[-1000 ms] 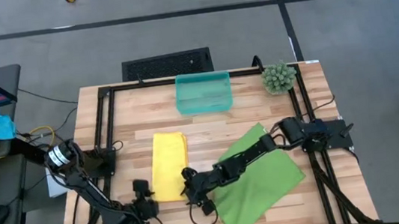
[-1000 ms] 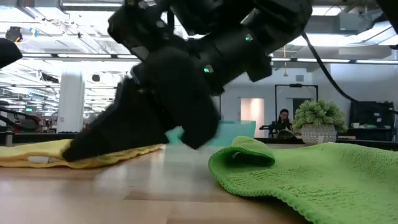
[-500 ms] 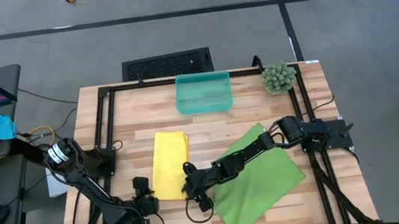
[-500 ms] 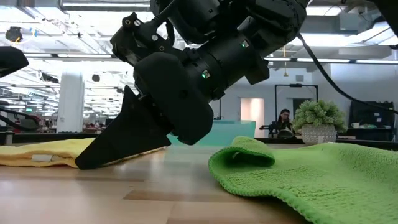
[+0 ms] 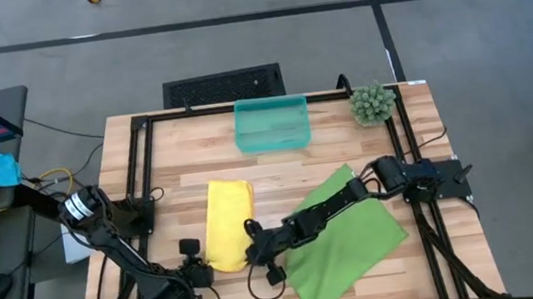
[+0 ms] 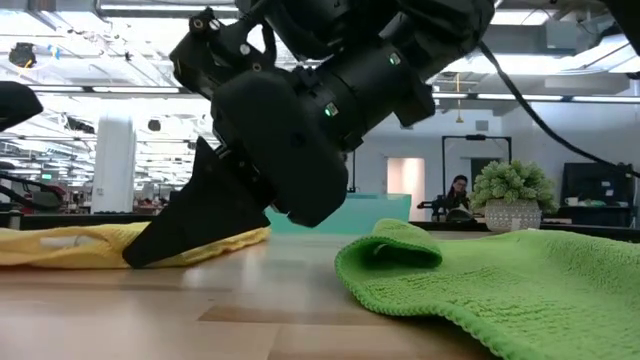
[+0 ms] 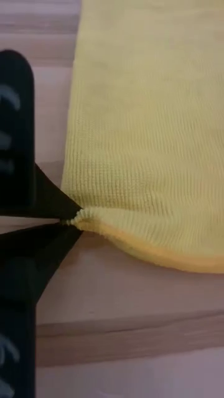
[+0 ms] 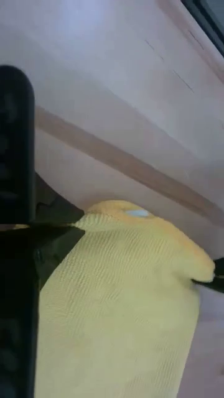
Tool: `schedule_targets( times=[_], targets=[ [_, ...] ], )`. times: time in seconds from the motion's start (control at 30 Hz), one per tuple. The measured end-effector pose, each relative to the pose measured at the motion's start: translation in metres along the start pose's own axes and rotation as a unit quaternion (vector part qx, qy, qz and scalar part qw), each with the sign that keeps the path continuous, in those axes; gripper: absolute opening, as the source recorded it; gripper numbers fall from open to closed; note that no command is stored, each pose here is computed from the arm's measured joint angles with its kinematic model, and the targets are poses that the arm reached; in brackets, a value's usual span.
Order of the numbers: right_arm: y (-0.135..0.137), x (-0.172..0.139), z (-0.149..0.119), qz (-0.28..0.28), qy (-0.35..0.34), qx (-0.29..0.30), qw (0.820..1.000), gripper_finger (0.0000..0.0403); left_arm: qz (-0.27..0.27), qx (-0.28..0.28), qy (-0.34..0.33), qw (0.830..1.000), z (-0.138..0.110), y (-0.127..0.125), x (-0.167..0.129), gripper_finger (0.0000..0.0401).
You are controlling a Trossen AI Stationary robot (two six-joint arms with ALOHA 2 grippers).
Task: Roll microfiber towels into tight, uniform cylinder then place into a basket
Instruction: Fold the yellow microfiber towel
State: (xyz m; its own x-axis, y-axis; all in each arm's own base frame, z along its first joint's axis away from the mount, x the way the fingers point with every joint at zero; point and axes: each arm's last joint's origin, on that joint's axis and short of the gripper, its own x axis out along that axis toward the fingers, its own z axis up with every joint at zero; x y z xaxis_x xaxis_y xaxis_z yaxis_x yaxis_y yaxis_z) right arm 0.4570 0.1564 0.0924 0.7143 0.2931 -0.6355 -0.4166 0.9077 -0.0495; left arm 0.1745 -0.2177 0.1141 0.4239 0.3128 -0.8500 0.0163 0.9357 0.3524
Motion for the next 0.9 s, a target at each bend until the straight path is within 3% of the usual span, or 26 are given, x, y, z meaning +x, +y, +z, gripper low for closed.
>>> schedule_targets(
  times=[0.17, 0.43, 0.63, 0.9],
  targets=[
    [0.004, -0.001, 0.009, 0.005, 0.028, 0.004, 1.000, 0.0041, -0.017, -0.028, -0.008, 0.999, 0.002, 0.000, -0.007, 0.0003],
    [0.011, -0.007, 0.025, -0.013, 0.092, 0.004, 0.996, 0.0010, -0.064, -0.049, -0.027, 0.996, 0.018, -0.009, -0.031, 0.0002],
    [0.023, -0.021, 0.043, -0.063, 0.137, -0.017, 0.988, 0.0020, -0.066, -0.048, -0.030, 0.996, 0.024, -0.010, -0.037, 0.0002],
    [0.051, -0.061, 0.078, -0.078, 0.103, -0.019, 0.991, 0.0007, -0.065, -0.059, -0.030, 0.996, 0.034, -0.010, -0.052, 0.0001]
  ],
)
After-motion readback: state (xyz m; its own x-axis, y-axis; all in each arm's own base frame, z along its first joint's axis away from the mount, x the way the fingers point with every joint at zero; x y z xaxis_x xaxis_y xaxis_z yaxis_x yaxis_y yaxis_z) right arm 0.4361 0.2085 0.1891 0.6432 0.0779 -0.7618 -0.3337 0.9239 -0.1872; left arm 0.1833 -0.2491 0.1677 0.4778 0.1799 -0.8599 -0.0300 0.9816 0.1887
